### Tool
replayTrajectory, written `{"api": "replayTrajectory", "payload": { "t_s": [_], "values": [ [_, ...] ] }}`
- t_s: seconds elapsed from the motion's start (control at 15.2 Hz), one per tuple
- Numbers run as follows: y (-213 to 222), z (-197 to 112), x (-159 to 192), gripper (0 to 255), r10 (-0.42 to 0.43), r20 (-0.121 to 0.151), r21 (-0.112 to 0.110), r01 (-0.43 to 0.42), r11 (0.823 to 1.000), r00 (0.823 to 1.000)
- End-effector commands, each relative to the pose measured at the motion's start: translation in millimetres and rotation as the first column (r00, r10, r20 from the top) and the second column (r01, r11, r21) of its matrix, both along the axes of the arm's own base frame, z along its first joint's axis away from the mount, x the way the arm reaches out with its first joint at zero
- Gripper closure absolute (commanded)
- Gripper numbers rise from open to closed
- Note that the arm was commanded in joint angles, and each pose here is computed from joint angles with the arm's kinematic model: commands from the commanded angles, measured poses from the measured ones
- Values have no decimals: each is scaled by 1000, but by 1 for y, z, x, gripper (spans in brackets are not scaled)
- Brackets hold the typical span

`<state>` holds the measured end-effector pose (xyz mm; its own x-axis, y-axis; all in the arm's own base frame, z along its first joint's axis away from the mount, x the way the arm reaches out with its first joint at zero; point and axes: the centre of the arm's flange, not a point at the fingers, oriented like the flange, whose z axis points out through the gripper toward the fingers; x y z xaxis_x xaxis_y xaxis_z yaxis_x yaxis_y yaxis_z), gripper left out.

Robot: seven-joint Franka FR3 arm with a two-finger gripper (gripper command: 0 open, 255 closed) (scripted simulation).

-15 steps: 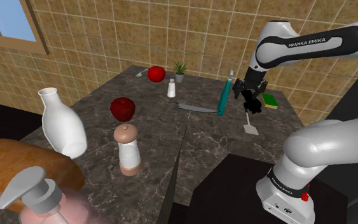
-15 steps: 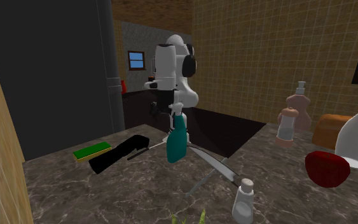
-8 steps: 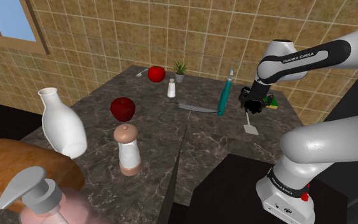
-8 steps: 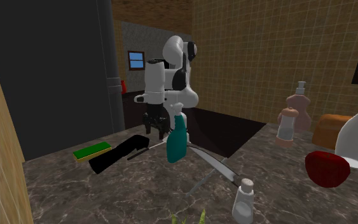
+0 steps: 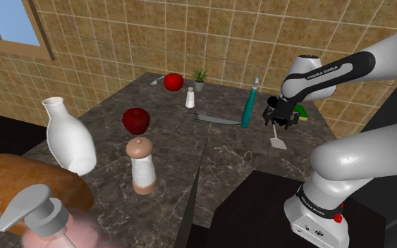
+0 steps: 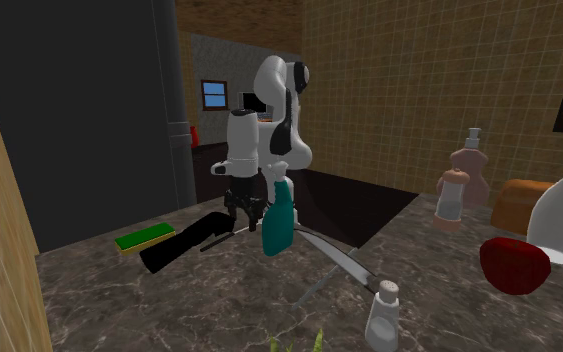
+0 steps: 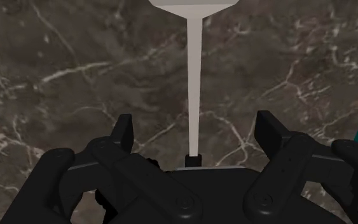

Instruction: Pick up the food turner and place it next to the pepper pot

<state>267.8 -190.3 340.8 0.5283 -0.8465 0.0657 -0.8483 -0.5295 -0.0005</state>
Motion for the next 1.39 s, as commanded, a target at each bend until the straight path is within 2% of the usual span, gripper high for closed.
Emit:
{"api": "replayTrajectory", "payload": {
  "t_s": [0.0, 0.33, 0.4, 0.99, 1.32],
  "values": [
    [0, -2, 0, 0, 0, 0, 0, 0, 1000, 1000],
    [0, -2, 0, 0, 0, 0, 0, 0, 1000, 1000],
    [0, -2, 0, 255, 0, 0, 0, 0, 1000, 1000],
    [0, -2, 0, 255, 0, 0, 0, 0, 1000, 1000],
    [0, 24, 0, 255, 0, 0, 0, 0, 1000, 1000]
  ]
}}
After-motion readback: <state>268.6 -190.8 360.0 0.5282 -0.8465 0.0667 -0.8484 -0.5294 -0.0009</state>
